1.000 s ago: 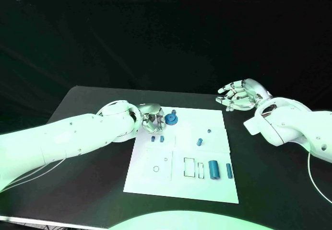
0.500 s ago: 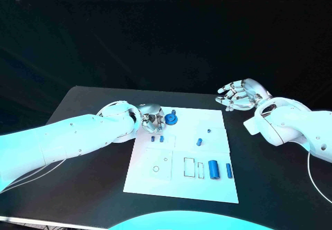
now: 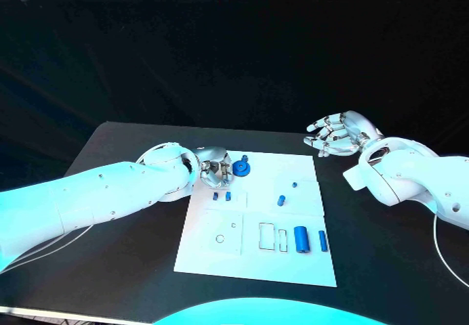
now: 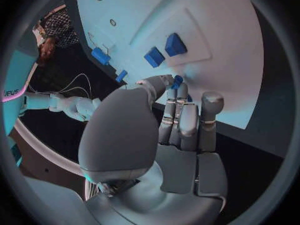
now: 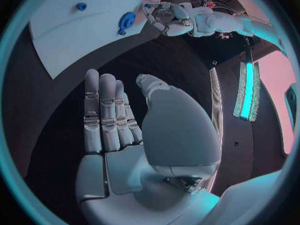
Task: Assemble the parts on the task board
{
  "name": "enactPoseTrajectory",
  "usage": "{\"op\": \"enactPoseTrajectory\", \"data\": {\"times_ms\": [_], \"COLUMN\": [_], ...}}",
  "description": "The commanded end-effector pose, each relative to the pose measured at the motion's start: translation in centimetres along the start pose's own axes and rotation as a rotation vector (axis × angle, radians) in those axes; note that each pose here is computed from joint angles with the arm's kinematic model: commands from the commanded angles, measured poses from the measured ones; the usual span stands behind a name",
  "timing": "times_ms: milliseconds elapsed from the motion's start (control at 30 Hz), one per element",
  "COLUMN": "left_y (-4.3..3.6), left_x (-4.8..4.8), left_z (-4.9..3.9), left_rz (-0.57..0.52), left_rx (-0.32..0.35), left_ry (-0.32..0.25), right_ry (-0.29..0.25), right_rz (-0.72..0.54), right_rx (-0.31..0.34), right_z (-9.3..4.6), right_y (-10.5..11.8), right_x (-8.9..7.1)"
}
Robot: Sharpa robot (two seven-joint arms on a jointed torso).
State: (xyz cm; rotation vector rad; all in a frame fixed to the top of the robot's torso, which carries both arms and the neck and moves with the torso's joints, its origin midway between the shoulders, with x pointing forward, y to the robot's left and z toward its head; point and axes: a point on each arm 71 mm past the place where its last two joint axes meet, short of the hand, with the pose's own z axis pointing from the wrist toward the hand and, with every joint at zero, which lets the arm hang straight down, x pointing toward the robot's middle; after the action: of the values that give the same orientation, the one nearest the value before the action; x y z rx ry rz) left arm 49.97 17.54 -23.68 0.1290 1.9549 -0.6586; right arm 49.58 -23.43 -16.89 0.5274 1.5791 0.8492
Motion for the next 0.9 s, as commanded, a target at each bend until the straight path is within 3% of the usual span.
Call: {"op": "enactPoseTrajectory", "data": {"times_ms": [33,900], "left_y": [-0.14,0.36], "left_x": [0.75,0.79], "left_z": [0.02,-0.03], "left_rz": [-0.006,-0.013], "left_rx": [0.012,-0.009], "left_ry": [0.044,0.060], "right_ry": [0.013,0.013], "right_rz": [-0.004,-0.002], "right_rx": [-0.015,-0.012], "right_z": [-0.03,-0.04], "right_y": [0.12,0.06], "right_x": [0.13,0.08]}}
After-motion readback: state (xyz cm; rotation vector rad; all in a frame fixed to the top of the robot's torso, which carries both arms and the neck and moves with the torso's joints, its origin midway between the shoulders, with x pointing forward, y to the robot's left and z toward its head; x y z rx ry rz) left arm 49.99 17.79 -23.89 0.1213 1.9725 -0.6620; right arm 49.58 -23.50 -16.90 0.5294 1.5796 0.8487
